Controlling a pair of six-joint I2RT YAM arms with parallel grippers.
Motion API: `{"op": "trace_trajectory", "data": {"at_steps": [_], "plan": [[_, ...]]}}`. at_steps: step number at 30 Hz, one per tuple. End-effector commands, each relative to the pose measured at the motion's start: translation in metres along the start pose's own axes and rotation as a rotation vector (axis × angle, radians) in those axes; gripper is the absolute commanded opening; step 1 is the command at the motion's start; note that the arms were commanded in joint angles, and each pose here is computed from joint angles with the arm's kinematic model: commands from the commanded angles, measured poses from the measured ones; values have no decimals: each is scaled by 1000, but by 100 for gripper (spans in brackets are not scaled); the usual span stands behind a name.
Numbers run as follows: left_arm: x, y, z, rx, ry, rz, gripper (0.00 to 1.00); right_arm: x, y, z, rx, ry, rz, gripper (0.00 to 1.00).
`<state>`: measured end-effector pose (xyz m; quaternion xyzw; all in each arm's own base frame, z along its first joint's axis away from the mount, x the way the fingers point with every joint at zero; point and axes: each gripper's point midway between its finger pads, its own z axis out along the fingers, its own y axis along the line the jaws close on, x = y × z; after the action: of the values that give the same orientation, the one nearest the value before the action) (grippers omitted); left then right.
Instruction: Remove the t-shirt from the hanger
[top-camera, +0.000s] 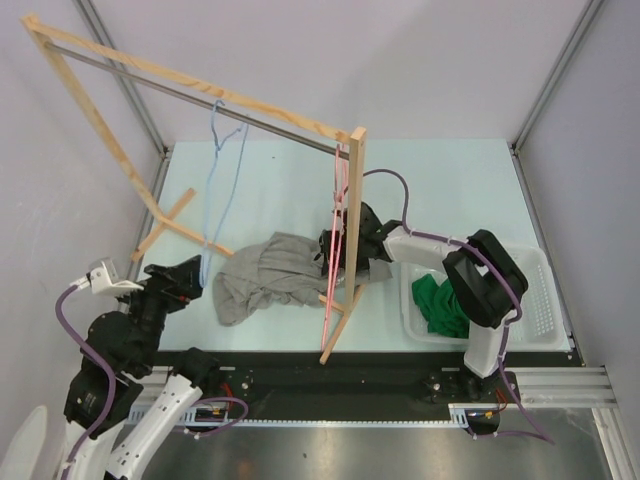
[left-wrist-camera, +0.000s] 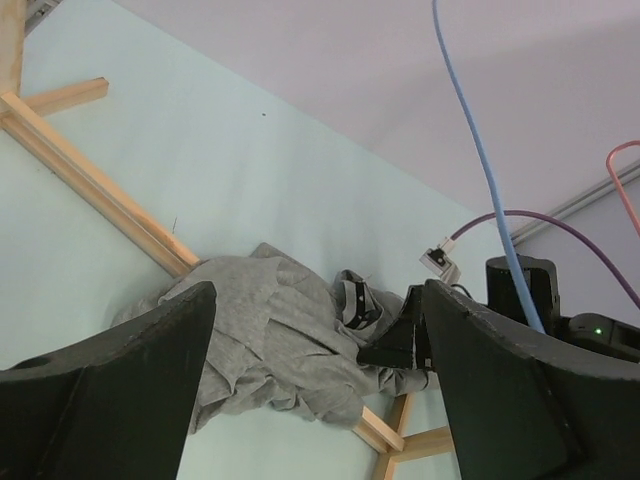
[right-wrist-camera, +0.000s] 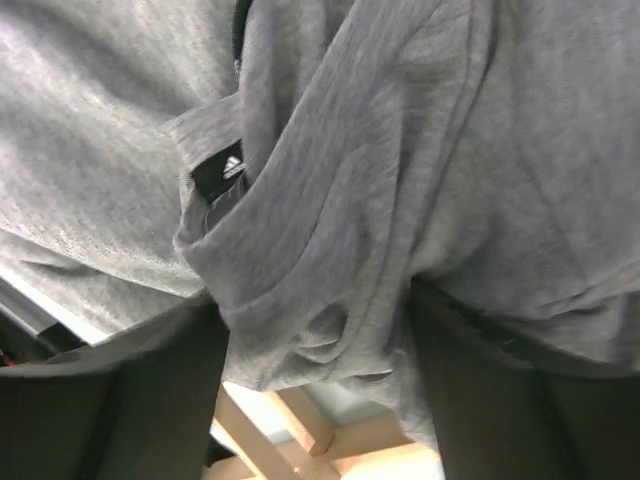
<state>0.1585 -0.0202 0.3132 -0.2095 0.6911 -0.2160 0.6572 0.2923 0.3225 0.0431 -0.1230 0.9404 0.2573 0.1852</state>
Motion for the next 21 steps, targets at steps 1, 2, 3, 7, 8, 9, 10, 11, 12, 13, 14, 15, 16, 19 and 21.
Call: {"op": "trace_trajectory", "data": {"at_steps": [1,2,3,7,8,9,10,11,12,13,14,15,16,19,21], "plan": [[7,-7,7,18,26,-18,89,-14,1,4,-12,-66,59,56],[7,-7,7,17,25,-18,89,-18,2,1,-25,-73,77,38],[7,-7,7,18,26,-18,89,-23,6,-9,-50,-93,101,31],[11,-6,9,13,35,-20,89,-58,7,-59,-97,-196,170,0],[13,-4,10,6,39,-21,89,-69,-1,-74,-94,-233,191,0],[15,-3,11,1,41,-22,89,-73,-3,-88,-94,-246,205,0],[17,-1,12,-8,45,-21,90,-88,7,-122,-128,-318,193,0],[19,1,13,-18,47,-26,90,-100,-3,-142,-120,-369,216,0],[22,2,14,-28,55,-28,91,-102,-5,-162,-114,-391,230,0],[25,5,16,-41,59,-32,91,-115,0,-201,-132,-477,222,0],[26,7,17,-58,59,-48,92,-123,-9,-226,-120,-533,242,0],[30,11,18,-82,68,-52,93,-122,-15,-245,-105,-554,259,0],[33,14,20,-100,76,-56,93,-125,-15,-267,-109,-593,258,0],[39,23,24,-172,91,-77,94,-129,-13,-354,-103,-763,252,0],[42,25,26,-193,102,-82,95,-126,-6,-417,-92,-888,235,0]]}}
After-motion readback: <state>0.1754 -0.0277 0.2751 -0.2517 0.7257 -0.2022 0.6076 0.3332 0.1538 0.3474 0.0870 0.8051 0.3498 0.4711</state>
